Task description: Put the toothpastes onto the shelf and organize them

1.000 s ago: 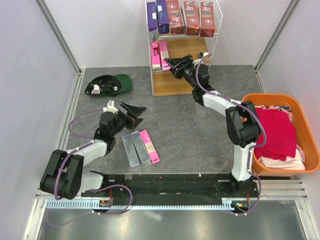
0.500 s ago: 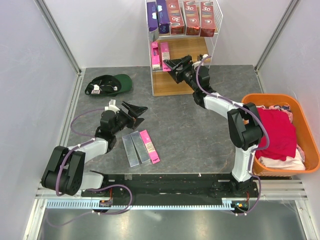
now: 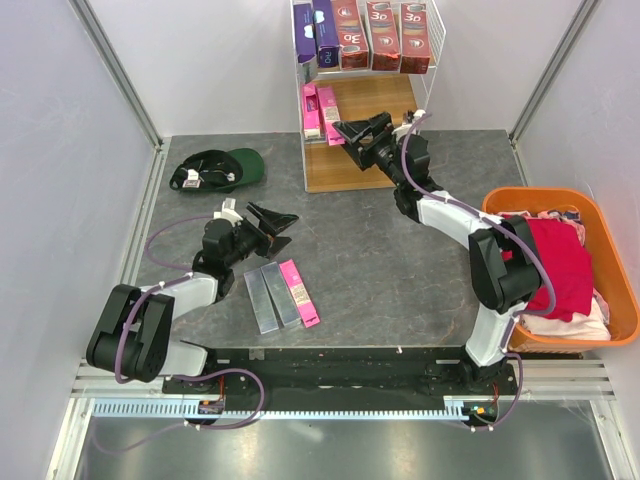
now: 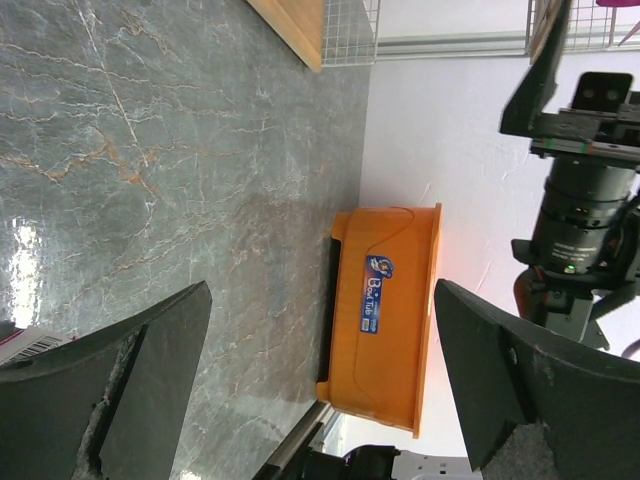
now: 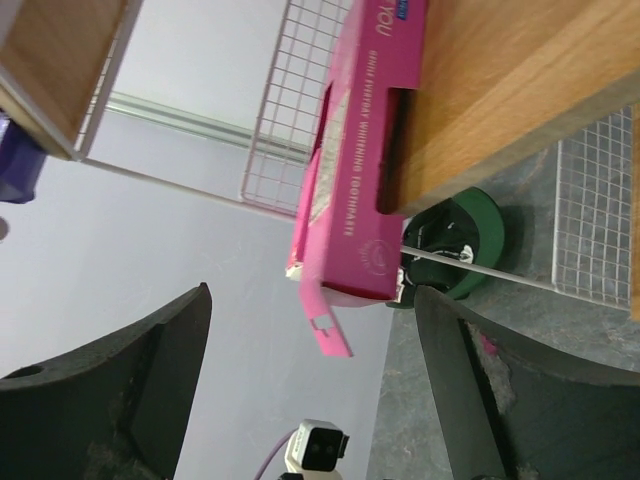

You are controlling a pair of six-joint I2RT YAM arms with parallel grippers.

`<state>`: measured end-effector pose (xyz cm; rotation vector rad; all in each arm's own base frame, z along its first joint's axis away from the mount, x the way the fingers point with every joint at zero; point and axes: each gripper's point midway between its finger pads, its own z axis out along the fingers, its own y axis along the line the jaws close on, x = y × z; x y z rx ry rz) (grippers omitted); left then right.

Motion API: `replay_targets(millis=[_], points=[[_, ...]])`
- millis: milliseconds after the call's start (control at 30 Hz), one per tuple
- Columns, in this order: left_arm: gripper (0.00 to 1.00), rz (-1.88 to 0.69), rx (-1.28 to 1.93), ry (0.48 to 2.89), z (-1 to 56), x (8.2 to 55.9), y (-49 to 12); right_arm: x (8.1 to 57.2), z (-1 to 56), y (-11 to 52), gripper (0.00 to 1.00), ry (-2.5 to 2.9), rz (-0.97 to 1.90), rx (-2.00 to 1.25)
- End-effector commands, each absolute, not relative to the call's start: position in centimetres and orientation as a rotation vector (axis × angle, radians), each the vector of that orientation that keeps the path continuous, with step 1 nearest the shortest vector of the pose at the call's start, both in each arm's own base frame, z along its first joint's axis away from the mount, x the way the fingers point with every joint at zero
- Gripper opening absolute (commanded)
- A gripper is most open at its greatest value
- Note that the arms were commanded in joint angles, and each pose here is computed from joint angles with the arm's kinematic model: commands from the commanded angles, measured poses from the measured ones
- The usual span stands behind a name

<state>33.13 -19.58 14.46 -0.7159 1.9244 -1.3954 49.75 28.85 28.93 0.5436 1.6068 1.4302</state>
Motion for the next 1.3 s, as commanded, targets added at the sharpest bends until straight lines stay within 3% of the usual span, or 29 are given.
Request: replay_targets(millis=[0,100,333,433,833,1267], points=[[1.0,-1.431,-0.634,1.866,16.7,33.9,-20.0,48.6,31.9,28.4,0.89,1.539,1.45,0.484],[1.0,-1.43,-0.635,1.869,16.5,33.9,-20.0,48.7,31.7,28.3,0.82,1.541,1.454,0.494],[1.0,-1.428,-0.639,1.877,16.2,34.0,-20.0,49.0,31.5,29.0,0.51,1.538,1.48,0.487],[1.0,-1.43,-0.638,1.877,16.2,34.0,-20.1,49.4,31.4,29.2,0.45,1.54,1.486,0.488],[1.0,-1.426,-0.632,1.881,16.2,34.1,-20.1,52.0,31.1,30.8,0.42,1.54,1.514,0.486],[1.0,-1.36,-0.577,1.93,15.8,34.4,-20.1,48.1,31.0,29.1,0.49,1.561,1.48,0.452]])
